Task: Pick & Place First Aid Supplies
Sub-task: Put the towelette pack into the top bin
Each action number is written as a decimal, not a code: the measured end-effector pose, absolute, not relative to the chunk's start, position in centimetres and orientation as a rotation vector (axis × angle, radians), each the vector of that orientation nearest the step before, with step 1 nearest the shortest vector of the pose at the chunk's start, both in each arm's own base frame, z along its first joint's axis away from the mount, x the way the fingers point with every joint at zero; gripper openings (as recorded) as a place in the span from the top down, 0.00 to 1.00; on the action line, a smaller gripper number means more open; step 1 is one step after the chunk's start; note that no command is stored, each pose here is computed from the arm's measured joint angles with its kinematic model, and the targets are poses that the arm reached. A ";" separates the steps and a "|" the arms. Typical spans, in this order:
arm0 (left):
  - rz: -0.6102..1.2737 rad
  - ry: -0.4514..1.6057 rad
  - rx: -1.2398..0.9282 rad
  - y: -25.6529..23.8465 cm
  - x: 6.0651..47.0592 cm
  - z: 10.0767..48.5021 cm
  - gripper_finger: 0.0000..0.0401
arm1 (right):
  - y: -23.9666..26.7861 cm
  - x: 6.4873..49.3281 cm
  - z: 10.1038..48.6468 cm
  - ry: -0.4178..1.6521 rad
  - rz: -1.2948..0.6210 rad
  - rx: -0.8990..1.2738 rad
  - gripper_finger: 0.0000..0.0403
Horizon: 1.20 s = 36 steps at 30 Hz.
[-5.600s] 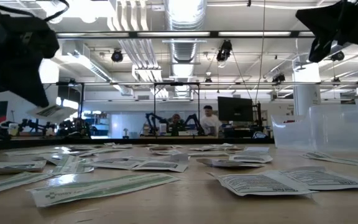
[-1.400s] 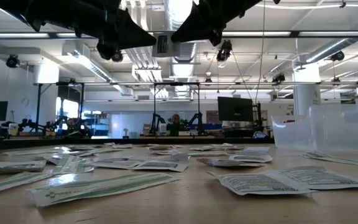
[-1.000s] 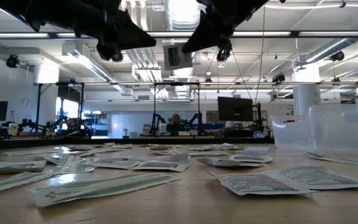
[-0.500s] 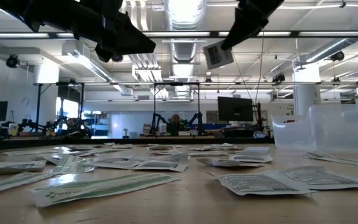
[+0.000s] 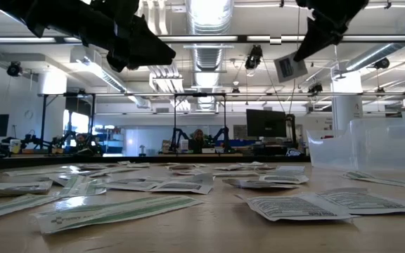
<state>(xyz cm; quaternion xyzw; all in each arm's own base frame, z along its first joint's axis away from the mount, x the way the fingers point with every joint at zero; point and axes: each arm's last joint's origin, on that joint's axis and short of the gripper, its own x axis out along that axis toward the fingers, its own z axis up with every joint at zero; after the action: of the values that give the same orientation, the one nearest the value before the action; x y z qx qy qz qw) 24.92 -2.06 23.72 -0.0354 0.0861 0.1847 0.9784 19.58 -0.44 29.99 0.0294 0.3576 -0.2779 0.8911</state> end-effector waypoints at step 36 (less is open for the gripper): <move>0.369 0.152 -0.044 -2.1 25.1 24.6 0.65 | -0.3 14.1 21.4 1.084 -0.756 0.422 0.98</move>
<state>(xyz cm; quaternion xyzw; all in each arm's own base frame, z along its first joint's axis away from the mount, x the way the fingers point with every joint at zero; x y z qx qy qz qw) 25.11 -2.06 24.63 -0.0220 0.0754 0.1834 0.9799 14.12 -0.29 21.42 0.1944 0.4994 -0.3484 0.7690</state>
